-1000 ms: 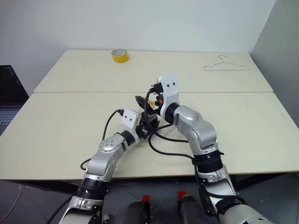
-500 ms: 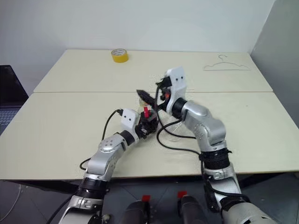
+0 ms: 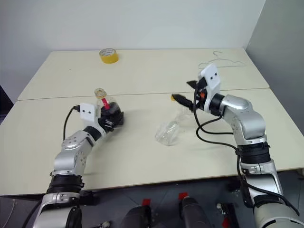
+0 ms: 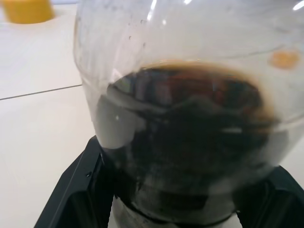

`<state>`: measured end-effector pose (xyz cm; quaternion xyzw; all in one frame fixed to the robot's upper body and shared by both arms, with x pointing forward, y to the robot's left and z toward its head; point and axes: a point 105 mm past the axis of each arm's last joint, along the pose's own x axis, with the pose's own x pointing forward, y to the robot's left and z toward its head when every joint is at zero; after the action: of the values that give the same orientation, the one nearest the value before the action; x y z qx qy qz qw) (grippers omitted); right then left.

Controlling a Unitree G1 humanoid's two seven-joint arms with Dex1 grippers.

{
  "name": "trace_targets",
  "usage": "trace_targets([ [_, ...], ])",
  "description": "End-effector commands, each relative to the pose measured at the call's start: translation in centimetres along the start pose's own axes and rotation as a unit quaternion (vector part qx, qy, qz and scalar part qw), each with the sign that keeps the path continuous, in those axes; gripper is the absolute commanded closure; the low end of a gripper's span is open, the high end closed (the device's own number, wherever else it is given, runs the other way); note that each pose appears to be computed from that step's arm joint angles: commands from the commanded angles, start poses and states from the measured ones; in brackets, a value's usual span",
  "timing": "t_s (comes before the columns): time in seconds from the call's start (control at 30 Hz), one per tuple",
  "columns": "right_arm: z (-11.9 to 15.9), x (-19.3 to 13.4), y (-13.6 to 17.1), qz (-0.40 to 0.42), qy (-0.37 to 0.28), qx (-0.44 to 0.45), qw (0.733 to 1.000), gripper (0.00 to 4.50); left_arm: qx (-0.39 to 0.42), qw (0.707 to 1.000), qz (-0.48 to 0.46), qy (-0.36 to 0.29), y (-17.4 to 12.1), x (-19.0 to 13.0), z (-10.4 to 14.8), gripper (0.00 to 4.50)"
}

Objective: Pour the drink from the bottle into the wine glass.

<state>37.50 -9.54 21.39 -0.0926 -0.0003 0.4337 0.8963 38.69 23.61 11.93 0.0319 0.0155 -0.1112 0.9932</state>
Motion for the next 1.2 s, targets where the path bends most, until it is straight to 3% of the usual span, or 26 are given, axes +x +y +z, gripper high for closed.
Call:
trace_targets([
  [0.03, 0.4, -0.4, 0.2, 0.015, 0.003, -0.039, 0.999, 0.03, 0.008, 0.996, 0.086, 0.011, 4.5, -1.5, -0.5, 1.43],
  [0.2, 0.0, -0.4, 0.3, 0.021, 0.015, -0.048, 0.999, 0.03, -0.008, 0.991, 0.132, 0.014, 6.5, -2.5, -1.4, 1.43],
  [0.37, -0.3, -0.4, 0.2, 0.022, 0.023, -0.055, 0.998, 0.0, -0.024, 0.989, 0.147, 0.025, 6.8, -3.1, -2.8, 0.04],
  [0.6, -0.6, -0.5, 0.0, 0.021, 0.03, -0.062, 0.997, 0.0, -0.032, 0.988, 0.149, 0.033, 6.7, -3.6, -3.7, 0.04],
  [0.83, -0.7, -1.0, 0.1, 0.05, 0.065, -0.119, 0.99, 0.0, -0.023, 0.991, 0.131, 0.018, 7.0, -4.6, -2.4, 0.04],
  [1.0, -0.9, -1.3, 0.0, 0.082, 0.101, -0.19, 0.973, 0.0, -0.004, 0.992, 0.124, 0.02, 7.5, -6.1, -1.7, 0.04],
  [1.2, -2.1, -1.3, -0.8, 0.116, 0.165, -0.312, 0.928, 0.0, 0.01, 0.996, 0.081, 0.027, 6.9, -7.9, -0.8, 0.04],
])
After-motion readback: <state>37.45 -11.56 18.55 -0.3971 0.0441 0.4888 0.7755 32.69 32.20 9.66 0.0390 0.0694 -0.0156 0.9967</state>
